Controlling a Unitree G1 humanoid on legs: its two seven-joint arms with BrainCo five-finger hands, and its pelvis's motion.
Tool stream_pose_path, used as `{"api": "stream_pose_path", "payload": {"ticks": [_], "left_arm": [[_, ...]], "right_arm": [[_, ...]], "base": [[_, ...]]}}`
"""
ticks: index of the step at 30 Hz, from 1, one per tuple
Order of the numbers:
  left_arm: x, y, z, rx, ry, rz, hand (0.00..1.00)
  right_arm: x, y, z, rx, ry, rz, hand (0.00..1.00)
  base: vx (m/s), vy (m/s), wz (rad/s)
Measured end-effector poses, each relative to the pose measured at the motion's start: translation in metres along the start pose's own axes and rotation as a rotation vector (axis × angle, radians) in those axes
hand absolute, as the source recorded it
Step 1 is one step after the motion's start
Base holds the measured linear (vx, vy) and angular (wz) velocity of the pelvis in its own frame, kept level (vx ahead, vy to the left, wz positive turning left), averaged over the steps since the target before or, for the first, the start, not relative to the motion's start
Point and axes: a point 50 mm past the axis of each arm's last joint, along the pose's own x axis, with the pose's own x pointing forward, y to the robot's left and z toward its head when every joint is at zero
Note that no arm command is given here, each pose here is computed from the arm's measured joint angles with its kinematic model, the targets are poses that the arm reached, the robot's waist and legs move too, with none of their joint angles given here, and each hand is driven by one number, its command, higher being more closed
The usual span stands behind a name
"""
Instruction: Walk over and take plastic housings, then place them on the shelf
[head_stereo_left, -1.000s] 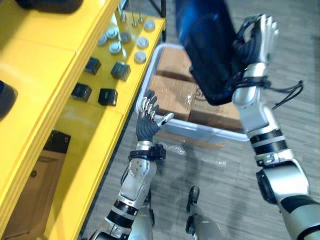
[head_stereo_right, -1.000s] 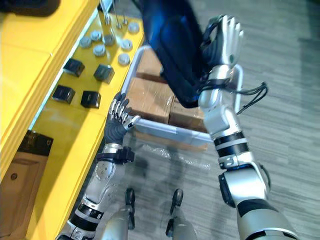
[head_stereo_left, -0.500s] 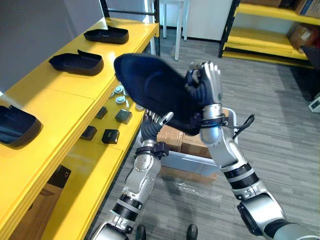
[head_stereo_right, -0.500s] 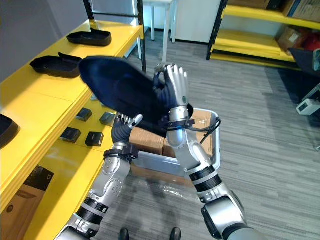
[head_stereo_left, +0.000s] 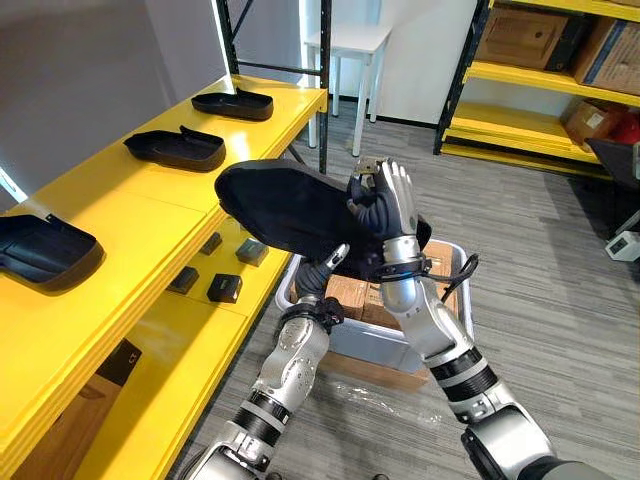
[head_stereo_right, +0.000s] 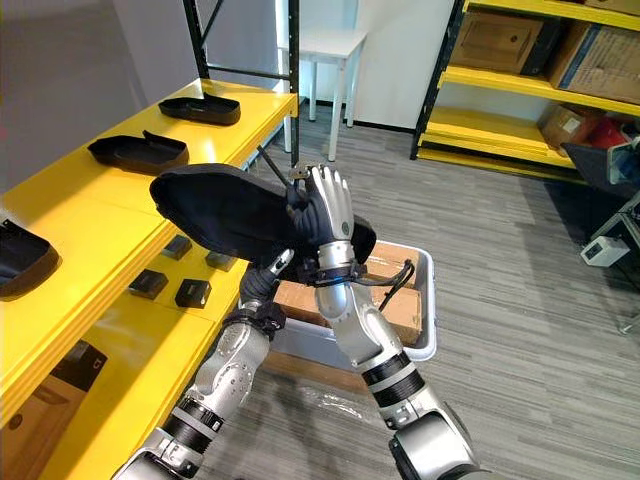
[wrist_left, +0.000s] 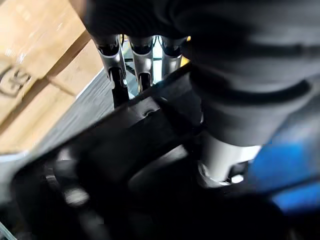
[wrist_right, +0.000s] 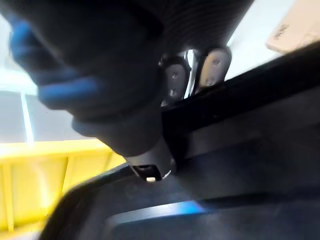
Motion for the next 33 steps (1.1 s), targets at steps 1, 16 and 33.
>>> {"api": "stream_pose_path", "payload": {"ticks": [1,16,33], "left_arm": [[-0.001,0.000,0.001,-0.033,-0.005,0.006,1.00],[-0.026,0.005,0.064,-0.354,-0.282,-0.006,1.00],[-0.081,0.003,0.135,0.456,-0.927,0.068,1.00]], "right_arm": [[-0.003,0.000,0.001,0.016,0.000,-0.008,1.00],[-0.033,-0.004,0.035,0.427,-0.028,-0.075,0.00],[-0.045,-0.050,-0.021,0.389,0.141,-0.152,0.00]], "base": [[-0.01,-0.002,0.20],[0.07,0.054,0.83],[0.19,-0.035,1.13]]}}
